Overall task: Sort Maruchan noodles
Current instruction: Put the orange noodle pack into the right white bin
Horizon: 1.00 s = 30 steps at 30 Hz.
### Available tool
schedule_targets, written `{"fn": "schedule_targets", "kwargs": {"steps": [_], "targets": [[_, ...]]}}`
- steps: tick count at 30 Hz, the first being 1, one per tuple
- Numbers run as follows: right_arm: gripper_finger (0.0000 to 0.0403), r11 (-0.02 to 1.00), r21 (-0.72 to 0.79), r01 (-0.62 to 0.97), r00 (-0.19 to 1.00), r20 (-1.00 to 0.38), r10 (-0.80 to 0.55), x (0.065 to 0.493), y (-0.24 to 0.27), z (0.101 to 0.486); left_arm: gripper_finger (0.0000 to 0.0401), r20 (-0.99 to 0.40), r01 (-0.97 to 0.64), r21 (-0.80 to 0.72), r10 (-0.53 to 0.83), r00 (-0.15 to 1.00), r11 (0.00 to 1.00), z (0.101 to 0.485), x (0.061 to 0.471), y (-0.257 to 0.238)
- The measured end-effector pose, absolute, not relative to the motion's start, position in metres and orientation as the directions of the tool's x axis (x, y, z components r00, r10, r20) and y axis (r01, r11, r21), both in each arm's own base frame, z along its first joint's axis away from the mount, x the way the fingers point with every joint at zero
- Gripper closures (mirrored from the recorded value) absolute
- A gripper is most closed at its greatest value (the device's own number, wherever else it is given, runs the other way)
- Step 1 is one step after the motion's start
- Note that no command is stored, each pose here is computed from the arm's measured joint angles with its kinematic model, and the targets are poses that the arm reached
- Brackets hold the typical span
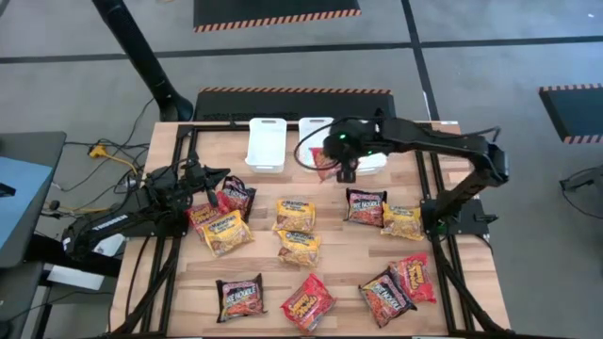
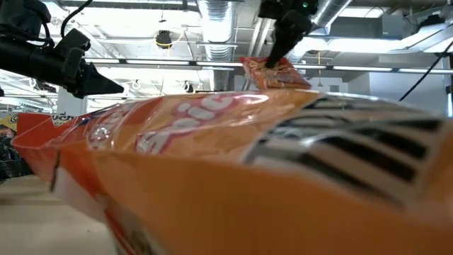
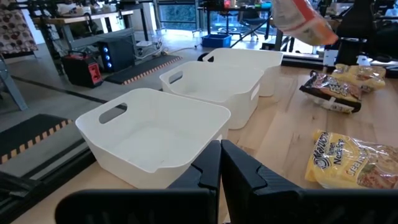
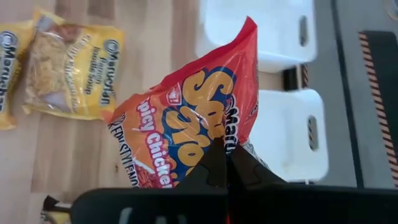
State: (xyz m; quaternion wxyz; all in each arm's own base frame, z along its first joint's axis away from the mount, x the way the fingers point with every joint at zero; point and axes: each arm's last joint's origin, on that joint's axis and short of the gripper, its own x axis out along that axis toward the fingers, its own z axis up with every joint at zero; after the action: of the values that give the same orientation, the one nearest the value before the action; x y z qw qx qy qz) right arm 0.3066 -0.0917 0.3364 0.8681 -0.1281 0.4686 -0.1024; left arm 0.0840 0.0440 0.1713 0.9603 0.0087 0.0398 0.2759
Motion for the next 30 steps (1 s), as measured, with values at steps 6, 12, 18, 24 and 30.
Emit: {"fn": "schedule_targets", "kwargs": {"steps": [6,12,18,24,30], "targets": [[0.0396,0.907,-0.353,0.231,0.568,-0.707,-0.420,0.273,-0.109,0.329,0.0401,-0.072,-0.529,0.039,0.531,0.844,0.847,0.171,0.084,0.044],[0.0395,0.841,-0.385,0.379,0.559,-0.630,-0.540,0.249,-0.132,0.304,0.0401,-0.072,-0.530,0.038,0.531,0.844,0.847,0.171,0.084,0.044],[0.0395,0.769,-0.446,0.459,0.483,-0.601,-0.637,0.233,-0.160,0.279,0.0401,-0.072,-0.529,0.039,0.531,0.845,0.848,0.171,0.084,0.044],[0.0395,0.723,-0.496,0.480,0.405,-0.606,-0.685,0.226,-0.184,0.262,0.0401,-0.072,-0.529,0.039,0.531,0.845,0.848,0.171,0.084,0.044],[0.0395,0.732,-0.530,0.428,0.345,-0.652,-0.675,0.229,-0.202,0.240,0.0401,-0.071,-0.531,0.038,0.532,0.844,0.847,0.171,0.084,0.044]]}}
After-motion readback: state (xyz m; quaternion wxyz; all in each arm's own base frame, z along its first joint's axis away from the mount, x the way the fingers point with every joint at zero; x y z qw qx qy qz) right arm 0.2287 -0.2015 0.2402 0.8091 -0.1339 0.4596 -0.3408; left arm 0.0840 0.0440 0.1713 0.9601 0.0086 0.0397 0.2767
